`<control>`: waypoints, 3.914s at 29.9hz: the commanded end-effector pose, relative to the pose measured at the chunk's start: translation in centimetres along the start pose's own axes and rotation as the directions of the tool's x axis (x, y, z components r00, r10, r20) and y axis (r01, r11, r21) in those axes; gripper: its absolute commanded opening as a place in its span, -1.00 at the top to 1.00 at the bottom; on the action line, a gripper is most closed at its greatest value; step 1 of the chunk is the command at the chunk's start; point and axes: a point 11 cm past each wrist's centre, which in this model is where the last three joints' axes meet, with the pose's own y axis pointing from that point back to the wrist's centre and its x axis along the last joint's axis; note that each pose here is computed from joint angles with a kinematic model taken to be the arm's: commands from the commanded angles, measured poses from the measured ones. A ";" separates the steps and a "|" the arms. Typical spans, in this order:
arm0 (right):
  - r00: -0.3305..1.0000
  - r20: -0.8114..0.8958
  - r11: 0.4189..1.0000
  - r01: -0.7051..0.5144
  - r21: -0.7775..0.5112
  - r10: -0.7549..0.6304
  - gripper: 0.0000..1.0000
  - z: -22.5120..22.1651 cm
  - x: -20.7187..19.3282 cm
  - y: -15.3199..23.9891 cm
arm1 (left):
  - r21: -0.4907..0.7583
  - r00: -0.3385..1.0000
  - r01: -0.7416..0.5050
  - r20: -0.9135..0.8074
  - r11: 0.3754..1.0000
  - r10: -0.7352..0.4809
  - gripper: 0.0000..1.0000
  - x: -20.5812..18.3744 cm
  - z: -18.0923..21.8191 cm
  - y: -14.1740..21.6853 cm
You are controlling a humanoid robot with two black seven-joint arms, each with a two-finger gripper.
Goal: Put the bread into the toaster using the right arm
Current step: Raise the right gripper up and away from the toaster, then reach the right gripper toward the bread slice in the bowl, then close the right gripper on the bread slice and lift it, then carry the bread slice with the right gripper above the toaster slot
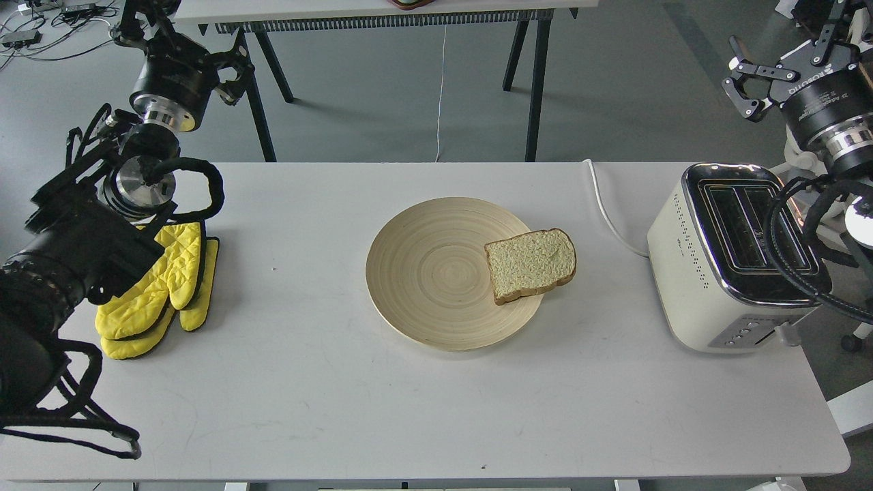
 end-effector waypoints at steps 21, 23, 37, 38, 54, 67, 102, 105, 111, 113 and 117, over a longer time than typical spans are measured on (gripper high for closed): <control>0.436 -0.739 0.832 0.041 -0.553 -0.513 -0.90 12.3 -5.5 1.9 | 0.005 1.000 0.004 -0.004 1.000 -0.004 -1.00 -0.2 -0.4 -0.1; 0.412 -0.725 0.809 0.055 -0.585 -0.552 -0.86 14.4 -6.3 2.2 | 0.006 1.000 0.004 -0.003 1.000 -0.004 -1.00 -0.2 -0.4 0.0; 0.266 -0.665 0.660 -0.123 -0.741 -0.698 -0.69 22.5 -3.7 5.1 | 0.008 1.000 0.005 -0.003 1.000 -0.005 -1.00 -0.3 -0.5 -0.1; 0.266 -0.662 0.656 -0.122 -0.744 -0.701 -0.67 22.9 -3.9 5.1 | 0.008 1.000 0.005 -0.003 1.000 -0.005 -1.00 -0.3 -0.5 -0.1; 0.299 -0.613 0.597 -0.156 -0.787 -0.731 -0.11 26.8 -4.7 6.9 | 0.008 1.000 0.005 -0.003 1.000 -0.005 -1.00 -0.3 -0.5 -0.1; 0.311 -0.611 0.584 -0.184 -0.790 -0.728 0.98 26.6 -4.3 7.2 | 0.009 1.000 0.005 -0.004 1.000 -0.005 -1.00 -0.3 -0.6 -0.1; -0.135 -0.777 0.751 -0.400 -0.525 -0.615 0.99 -7.0 1.5 9.4 | 0.010 1.000 0.006 -0.006 1.000 -0.006 -1.00 -0.3 -0.7 -0.1; -0.162 -0.762 0.740 -0.431 -0.516 -0.627 0.99 -7.6 2.4 10.9 | 0.010 1.000 0.006 -0.006 1.000 -0.006 -1.00 -0.3 -0.7 -0.1; -0.145 -0.720 0.689 -0.465 -0.556 -0.679 0.99 -5.9 3.8 12.8 | 0.010 1.000 0.006 -0.006 1.000 -0.006 -1.00 -0.3 -0.7 -0.1; -0.139 -0.715 0.681 -0.470 -0.562 -0.686 0.99 -5.6 4.0 13.1 | 0.010 1.000 0.006 -0.006 1.000 -0.006 -1.00 -0.3 -0.7 -0.1; -0.129 -0.712 0.676 -0.463 -0.572 -0.691 0.99 -5.1 3.9 13.1 | 0.011 1.000 0.007 -0.007 1.000 -0.007 -1.00 -0.4 -0.8 -0.1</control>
